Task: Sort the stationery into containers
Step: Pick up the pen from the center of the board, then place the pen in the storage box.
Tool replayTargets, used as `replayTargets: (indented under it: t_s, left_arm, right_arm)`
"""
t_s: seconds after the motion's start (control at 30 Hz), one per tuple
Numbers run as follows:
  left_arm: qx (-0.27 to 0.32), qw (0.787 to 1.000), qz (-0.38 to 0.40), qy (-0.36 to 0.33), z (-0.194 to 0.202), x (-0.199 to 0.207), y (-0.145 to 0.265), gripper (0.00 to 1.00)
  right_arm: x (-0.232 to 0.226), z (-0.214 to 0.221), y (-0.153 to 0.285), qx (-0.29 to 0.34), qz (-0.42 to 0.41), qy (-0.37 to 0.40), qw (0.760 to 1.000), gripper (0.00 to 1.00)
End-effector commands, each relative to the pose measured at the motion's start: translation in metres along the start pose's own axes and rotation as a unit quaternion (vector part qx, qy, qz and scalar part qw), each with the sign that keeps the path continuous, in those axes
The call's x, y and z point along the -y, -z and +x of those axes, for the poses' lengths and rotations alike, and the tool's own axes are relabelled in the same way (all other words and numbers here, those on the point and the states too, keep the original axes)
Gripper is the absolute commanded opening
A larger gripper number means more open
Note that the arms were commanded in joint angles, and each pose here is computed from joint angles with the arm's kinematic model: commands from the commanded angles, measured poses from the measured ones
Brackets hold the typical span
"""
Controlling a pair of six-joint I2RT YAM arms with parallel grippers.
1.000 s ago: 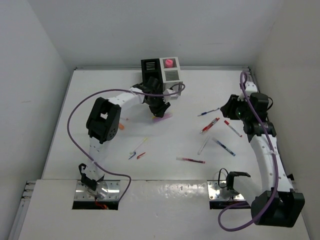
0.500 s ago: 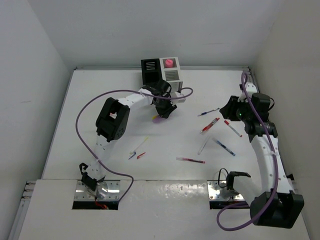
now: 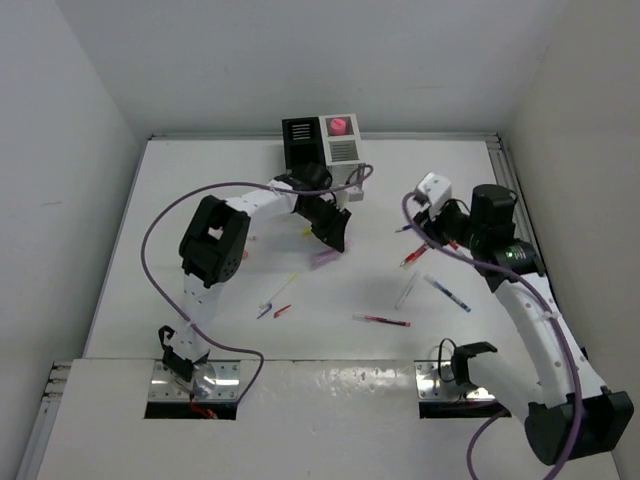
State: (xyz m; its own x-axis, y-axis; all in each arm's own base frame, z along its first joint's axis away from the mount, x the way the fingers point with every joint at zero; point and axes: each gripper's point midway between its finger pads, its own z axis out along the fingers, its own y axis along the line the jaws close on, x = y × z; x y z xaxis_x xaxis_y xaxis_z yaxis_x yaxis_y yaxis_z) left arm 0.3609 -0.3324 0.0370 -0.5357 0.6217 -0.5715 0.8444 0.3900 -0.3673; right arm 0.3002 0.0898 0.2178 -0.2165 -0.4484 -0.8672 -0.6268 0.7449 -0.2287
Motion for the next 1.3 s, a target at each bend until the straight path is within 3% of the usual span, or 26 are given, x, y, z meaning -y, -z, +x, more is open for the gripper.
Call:
replayTargets:
  t_s: [0.0, 0.07, 0.1, 0.13, 0.17, 0.3, 0.4, 0.6, 0.8, 1.03, 1.27]
  left_arm:
    - [0.113, 0.976, 0.142, 0.122, -0.056, 0.055, 0.064, 0.0]
    - [0.139, 0.95, 0.174, 0.219, -0.068, 0.061, 0.083, 0.0]
    - [0.139, 0.943, 0.162, 0.254, -0.069, 0.059, 0.086, 0.0]
    - [0.135, 0.934, 0.12, 0.308, -0.065, 0.048, 0.09, 0.0]
    - [0.147, 0.933, 0.102, 0.312, -0.07, 0.051, 0.103, 0.0]
    - [0.169, 0.907, 0.101, 0.371, -0.069, 0.059, 0.12, 0.0]
    - [0.173, 0.901, 0.114, 0.381, -0.069, 0.064, 0.126, 0.0]
    - [0.168, 0.889, 0.133, 0.404, -0.056, 0.07, 0.13, 0.0]
    - [0.172, 0.879, 0.154, 0.418, -0.051, 0.074, 0.138, 0.0]
    - [0.173, 0.875, 0.159, 0.423, -0.044, 0.081, 0.142, 0.0]
    - [0.175, 0.872, 0.163, 0.427, -0.043, 0.08, 0.144, 0.0]
  right_arm:
    - [-0.028, -0.042, -0.001, 0.058, -0.071, 0.261, 0.961, 0.43]
    - [-0.051, -0.045, -0.006, 0.057, -0.12, 0.32, 0.938, 0.46]
    - [-0.073, -0.05, -0.01, 0.07, -0.156, 0.376, 0.911, 0.5]
    - [-0.081, -0.055, -0.009, 0.069, -0.171, 0.398, 0.899, 0.52]
    - [-0.102, -0.055, -0.016, 0.073, -0.207, 0.439, 0.871, 0.56]
    - [-0.138, -0.07, -0.021, 0.066, -0.276, 0.496, 0.821, 0.63]
    - [-0.167, -0.06, -0.03, 0.038, -0.348, 0.509, 0.786, 0.65]
    - [-0.209, -0.076, -0.056, 0.071, -0.386, 0.55, 0.737, 0.67]
    - [-0.214, -0.064, -0.076, 0.05, -0.407, 0.573, 0.709, 0.66]
    - [-0.214, -0.051, -0.104, 0.048, -0.399, 0.59, 0.7, 0.63]
    - [-0.214, -0.057, -0.136, 0.066, -0.371, 0.598, 0.707, 0.45]
